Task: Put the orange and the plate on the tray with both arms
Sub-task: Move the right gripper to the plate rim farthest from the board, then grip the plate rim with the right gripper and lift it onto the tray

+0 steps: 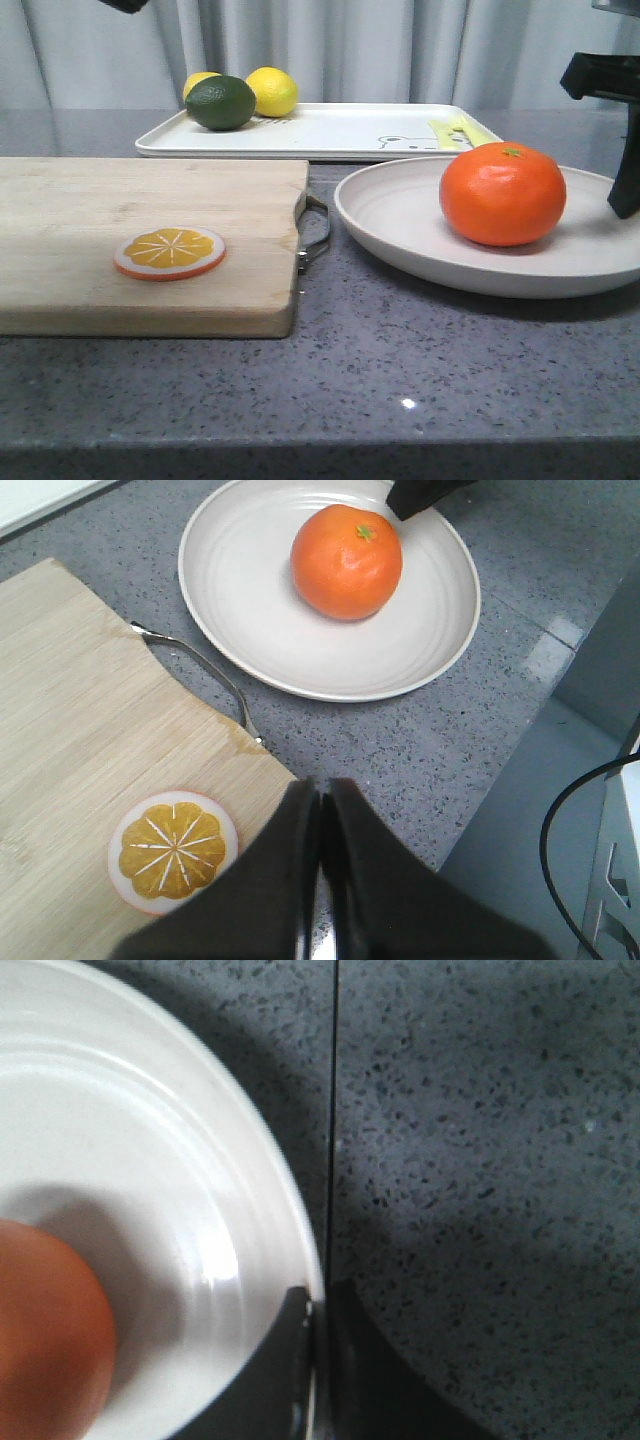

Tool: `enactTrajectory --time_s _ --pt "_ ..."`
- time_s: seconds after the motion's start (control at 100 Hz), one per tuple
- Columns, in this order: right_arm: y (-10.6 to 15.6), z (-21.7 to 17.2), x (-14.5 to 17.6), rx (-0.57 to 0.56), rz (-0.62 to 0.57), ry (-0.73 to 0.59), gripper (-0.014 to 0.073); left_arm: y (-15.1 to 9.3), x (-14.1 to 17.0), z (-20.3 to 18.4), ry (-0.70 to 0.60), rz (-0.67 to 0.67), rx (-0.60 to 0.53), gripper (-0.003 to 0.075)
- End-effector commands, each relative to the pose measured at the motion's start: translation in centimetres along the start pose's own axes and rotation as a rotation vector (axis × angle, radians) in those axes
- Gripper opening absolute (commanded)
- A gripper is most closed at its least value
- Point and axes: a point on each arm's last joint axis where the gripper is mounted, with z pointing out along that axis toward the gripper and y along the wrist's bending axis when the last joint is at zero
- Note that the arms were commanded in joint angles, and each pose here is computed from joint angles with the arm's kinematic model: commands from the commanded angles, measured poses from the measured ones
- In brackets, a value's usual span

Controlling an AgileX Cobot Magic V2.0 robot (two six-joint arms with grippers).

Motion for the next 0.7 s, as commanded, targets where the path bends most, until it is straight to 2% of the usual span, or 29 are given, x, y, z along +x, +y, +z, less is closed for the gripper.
enactTrajectory --time_s 0.0,0.28,0.47,0.69 --pt "0.2 -1.4 -0.8 -0.001 -0.031 -0.074 -0.0067 -0.3 -1.2 -1.1 -0.104 -0.002 0.006 -0.002" --pt "1.3 -3.7 -2.9 -0.049 -0.023 -0.146 -0.0067 -0.3 -1.2 -1.1 -0.105 -0.004 0.007 -0.002" --pt "2.7 -6.9 -6.2 -0.093 -0.035 -0.25 -0.0067 -0.4 -1.2 -1.1 -0.105 -0.007 0.01 -0.002" --pt "3.9 -5.9 -11.3 -0.128 -0.034 -0.263 -0.0067 -0.4 -1.1 -1.1 -0.096 -0.008 0.012 -0.002"
